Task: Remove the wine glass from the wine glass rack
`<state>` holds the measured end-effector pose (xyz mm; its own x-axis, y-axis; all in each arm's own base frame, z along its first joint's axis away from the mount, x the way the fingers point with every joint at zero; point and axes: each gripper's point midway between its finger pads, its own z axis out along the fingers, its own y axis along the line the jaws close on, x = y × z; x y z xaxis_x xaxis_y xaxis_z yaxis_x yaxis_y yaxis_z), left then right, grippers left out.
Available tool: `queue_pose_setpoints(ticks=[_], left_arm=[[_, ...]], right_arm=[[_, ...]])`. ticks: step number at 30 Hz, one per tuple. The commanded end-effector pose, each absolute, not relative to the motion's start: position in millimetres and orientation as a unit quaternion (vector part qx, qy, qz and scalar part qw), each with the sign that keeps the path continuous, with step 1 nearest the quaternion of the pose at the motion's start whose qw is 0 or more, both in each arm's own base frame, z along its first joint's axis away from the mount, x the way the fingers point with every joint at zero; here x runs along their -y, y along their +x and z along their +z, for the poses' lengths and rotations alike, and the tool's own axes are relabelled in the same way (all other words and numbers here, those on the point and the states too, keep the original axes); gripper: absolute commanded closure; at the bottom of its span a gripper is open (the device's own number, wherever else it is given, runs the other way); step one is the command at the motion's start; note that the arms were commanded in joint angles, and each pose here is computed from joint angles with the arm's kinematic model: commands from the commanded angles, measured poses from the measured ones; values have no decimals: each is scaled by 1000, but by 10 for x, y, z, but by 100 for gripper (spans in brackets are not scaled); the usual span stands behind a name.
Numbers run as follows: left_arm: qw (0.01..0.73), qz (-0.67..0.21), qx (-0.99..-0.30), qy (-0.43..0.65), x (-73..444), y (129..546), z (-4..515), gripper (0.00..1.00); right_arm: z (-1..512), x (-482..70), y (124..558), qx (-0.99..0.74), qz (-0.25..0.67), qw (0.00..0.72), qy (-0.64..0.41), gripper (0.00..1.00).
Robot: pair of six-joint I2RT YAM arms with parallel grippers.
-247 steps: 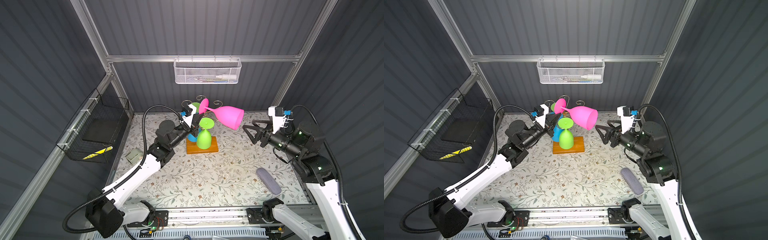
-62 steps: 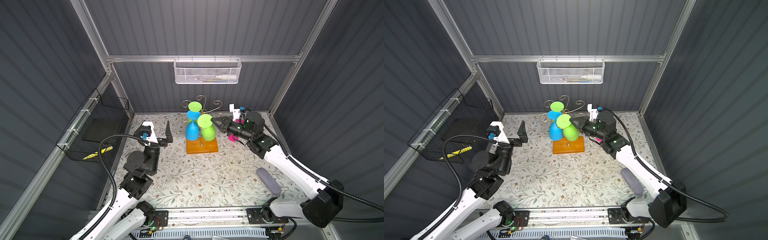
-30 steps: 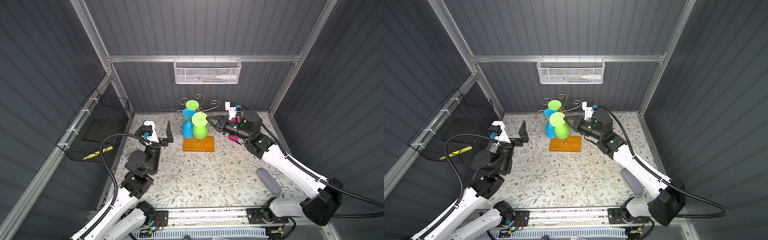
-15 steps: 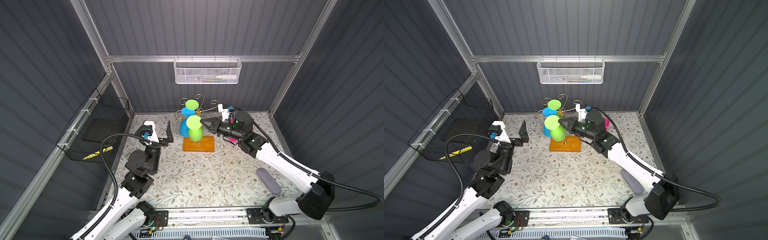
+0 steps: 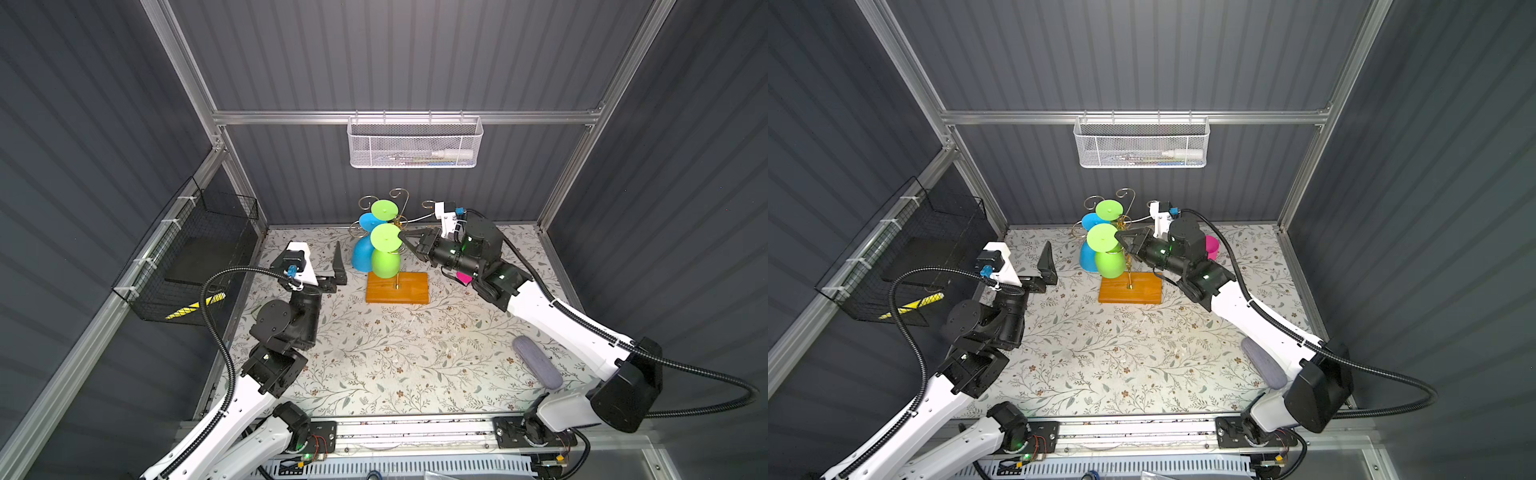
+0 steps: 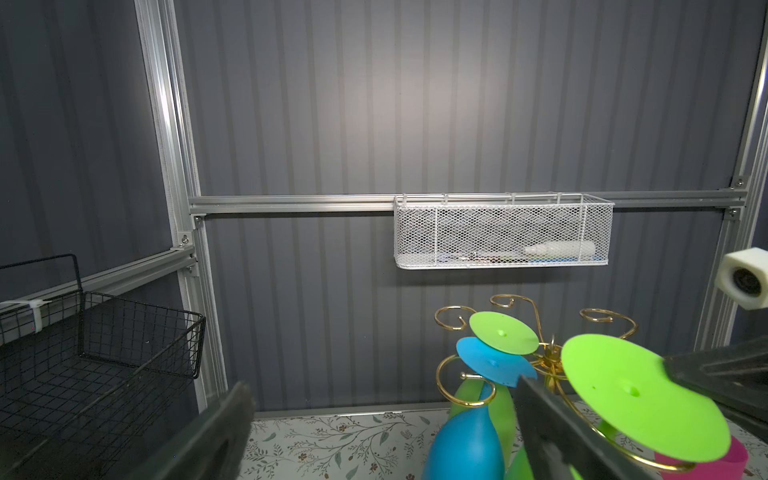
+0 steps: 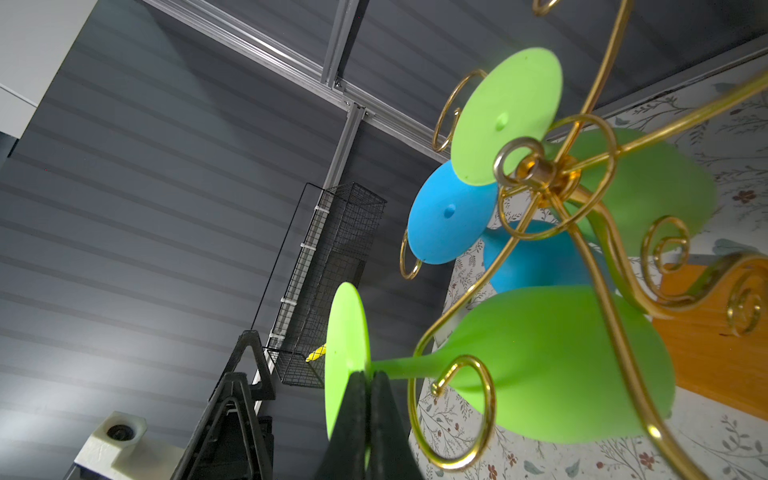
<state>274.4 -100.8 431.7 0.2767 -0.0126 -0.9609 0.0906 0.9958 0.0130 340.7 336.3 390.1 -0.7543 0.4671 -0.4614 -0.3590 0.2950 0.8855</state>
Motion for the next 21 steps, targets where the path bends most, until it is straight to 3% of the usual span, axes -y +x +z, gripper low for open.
queue_pose_setpoints(ticks=[1,21], left_arm=[[804,-35,-593,16,939,2706,4390,1],[805,-15,-593,18,950,2767,4424,0]], right_arm=[[4058,-3311,3546,-708,583,395,43,100],[4056,-3259,3718,-709,561,424,61,100]])
